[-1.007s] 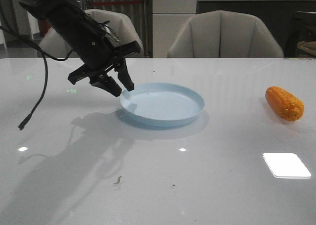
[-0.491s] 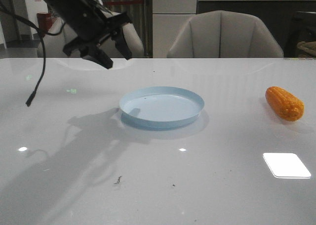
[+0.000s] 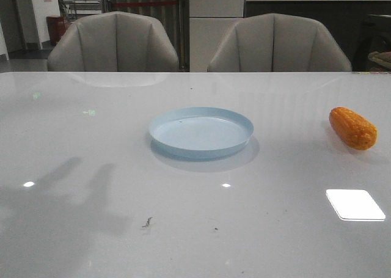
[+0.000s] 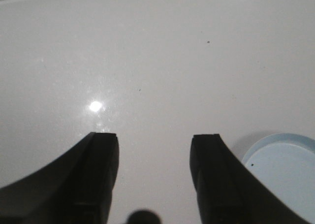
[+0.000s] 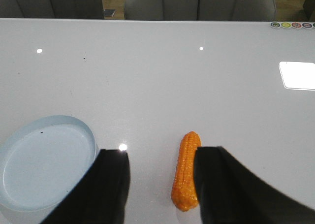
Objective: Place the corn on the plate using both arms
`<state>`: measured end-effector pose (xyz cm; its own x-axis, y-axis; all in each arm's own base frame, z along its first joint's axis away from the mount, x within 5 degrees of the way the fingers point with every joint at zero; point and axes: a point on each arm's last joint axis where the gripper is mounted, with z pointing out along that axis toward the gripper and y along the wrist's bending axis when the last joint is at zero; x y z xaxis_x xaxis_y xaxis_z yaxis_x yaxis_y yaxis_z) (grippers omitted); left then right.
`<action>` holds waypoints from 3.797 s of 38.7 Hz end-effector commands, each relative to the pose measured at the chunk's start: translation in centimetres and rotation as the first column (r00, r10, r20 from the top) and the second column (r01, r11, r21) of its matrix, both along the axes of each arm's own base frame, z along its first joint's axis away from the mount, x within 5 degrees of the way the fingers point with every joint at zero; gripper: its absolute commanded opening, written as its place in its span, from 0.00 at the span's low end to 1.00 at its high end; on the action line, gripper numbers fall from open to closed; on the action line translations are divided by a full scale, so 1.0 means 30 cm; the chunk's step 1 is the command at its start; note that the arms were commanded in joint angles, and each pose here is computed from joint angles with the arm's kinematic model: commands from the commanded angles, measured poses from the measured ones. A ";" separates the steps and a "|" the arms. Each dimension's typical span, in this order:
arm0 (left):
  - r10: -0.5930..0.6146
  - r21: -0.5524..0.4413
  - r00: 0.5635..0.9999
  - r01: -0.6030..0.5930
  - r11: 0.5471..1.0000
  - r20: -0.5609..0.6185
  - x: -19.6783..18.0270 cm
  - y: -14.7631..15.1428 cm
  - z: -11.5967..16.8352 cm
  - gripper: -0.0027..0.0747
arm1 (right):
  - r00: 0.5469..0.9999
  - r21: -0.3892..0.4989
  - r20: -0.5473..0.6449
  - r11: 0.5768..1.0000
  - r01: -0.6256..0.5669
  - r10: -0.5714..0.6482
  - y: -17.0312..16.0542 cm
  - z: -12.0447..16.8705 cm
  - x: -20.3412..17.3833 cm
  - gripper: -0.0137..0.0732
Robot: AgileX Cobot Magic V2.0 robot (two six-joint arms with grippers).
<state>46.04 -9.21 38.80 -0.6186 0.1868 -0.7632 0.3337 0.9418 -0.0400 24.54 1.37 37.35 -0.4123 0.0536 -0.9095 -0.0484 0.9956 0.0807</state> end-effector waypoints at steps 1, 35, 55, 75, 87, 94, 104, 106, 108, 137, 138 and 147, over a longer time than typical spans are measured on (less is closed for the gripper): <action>0.007 -0.036 0.979 0.001 0.999 0.203 -0.101 0.014 0.212 0.56 | 0.997 0.004 0.082 1.000 0.010 -0.010 -0.004 0.076 0.062 0.73; 0.098 -0.013 0.846 -0.107 0.994 0.525 -0.813 0.185 0.120 0.56 | 0.892 -0.065 -0.451 0.998 0.004 -0.033 -0.040 -0.430 0.633 0.79; 0.118 -0.064 0.732 -0.102 0.993 0.672 -1.035 0.221 0.201 0.56 | 0.834 -0.064 -0.551 0.998 0.008 -0.042 -0.059 -0.542 0.649 0.79; 0.119 -0.065 0.729 -0.102 0.993 0.674 -1.040 0.222 0.203 0.56 | 0.870 -0.071 -0.492 0.997 -0.009 -0.027 -0.040 -0.477 0.685 0.49; 0.122 -0.072 0.730 -0.099 0.992 0.673 -1.040 0.221 0.203 0.56 | 0.949 -0.121 -0.288 0.978 -0.170 0.129 0.168 -0.203 0.743 0.49; 0.122 -0.072 0.730 -0.099 0.992 0.673 -1.040 0.221 0.203 0.56 | 0.944 -0.124 -0.214 0.951 -0.282 0.252 0.365 -0.118 0.714 0.49; 0.122 -0.072 0.730 -0.099 0.992 0.673 -1.040 0.221 0.203 0.56 | 0.886 -0.121 -0.275 0.900 -0.418 0.374 0.583 -0.197 0.671 0.49; 0.122 -0.072 0.730 -0.099 0.992 0.673 -1.040 0.221 0.203 0.56 | 0.872 -0.120 -0.303 0.893 -0.434 0.384 0.609 -0.231 0.671 0.49; 0.122 -0.072 0.730 -0.099 0.992 0.673 -1.040 0.221 0.203 0.56 | 0.859 -0.119 -0.333 0.887 -0.446 0.388 0.625 -0.264 0.672 0.49; 0.120 -0.070 0.735 -0.099 0.993 0.667 -1.040 0.221 0.200 0.56 | 0.773 -0.086 -0.518 0.876 -0.474 0.367 0.661 -0.503 0.707 0.75; 0.120 -0.070 0.735 -0.099 0.993 0.667 -1.040 0.221 0.200 0.56 | 0.772 -0.086 -0.519 0.876 -0.475 0.367 0.661 -0.501 0.707 0.75; 0.120 -0.069 0.736 -0.099 0.993 0.666 -1.038 0.220 0.199 0.56 | 0.805 -0.108 -0.460 0.876 -0.470 0.375 0.654 -0.376 0.712 0.75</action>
